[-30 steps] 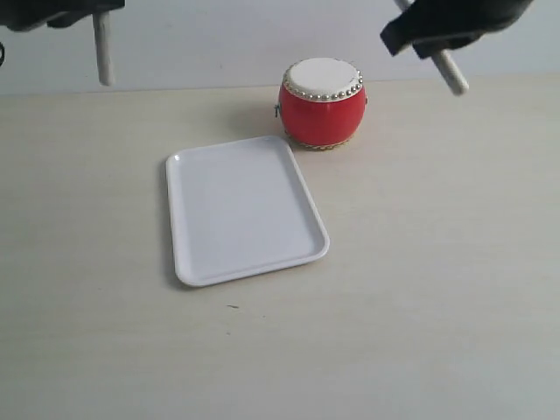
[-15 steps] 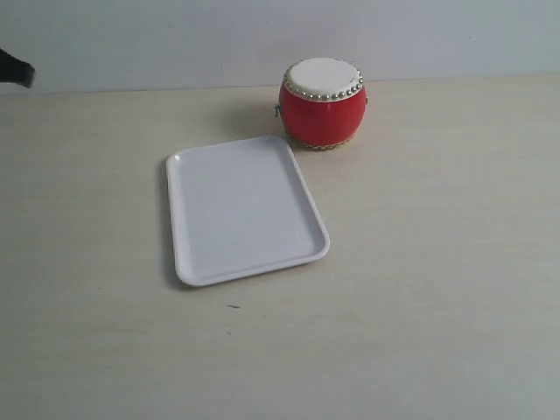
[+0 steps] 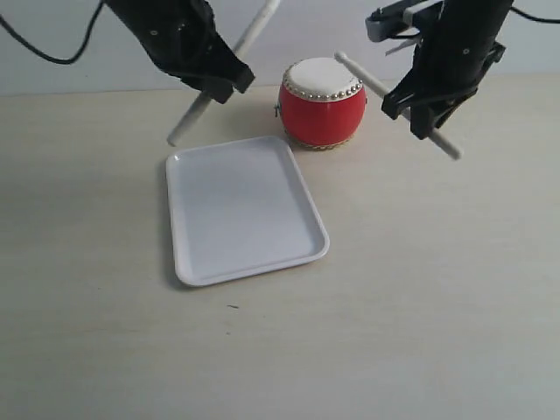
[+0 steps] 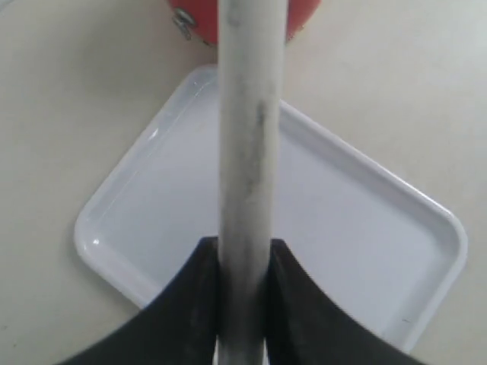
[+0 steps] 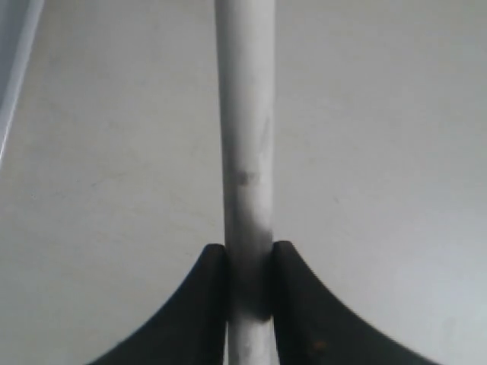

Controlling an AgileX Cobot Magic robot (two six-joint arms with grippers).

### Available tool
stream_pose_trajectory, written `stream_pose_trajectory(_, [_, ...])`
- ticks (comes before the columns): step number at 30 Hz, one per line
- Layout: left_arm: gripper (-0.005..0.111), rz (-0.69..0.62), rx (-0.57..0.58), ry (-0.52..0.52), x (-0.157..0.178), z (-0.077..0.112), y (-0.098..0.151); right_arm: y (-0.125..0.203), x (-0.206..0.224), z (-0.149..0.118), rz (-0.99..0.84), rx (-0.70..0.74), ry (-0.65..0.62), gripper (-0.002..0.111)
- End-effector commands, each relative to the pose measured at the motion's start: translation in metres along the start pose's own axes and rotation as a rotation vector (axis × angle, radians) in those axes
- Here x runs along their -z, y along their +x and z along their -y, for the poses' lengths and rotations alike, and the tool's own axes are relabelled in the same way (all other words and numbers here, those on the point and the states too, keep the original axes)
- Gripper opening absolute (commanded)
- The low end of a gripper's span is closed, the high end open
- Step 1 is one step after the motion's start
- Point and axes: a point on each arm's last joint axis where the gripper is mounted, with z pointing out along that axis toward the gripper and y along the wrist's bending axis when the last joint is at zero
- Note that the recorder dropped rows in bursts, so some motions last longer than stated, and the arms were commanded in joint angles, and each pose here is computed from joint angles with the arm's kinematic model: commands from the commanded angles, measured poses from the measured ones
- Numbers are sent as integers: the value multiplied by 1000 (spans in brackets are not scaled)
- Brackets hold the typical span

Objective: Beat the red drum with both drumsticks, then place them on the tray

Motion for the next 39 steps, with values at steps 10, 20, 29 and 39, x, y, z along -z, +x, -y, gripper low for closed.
stream_pose_trajectory(10, [0,-140,19,41,-88,-9,-3,-6,16,1,110,-31,-12,0])
stream_pose_trajectory(20, [0,-89,-8,20,-72,-12,-21,-16,-21,4,110,-76,-12,0])
stream_pose_trajectory(29, [0,-97,-53,22,-72,-15,-22,-19,19,2,195,-113,-26,0])
stream_pose_trajectory(39, [0,-107,-80,-12,-35,-18,-35,-23,-52,3,60,-123,-68,0])
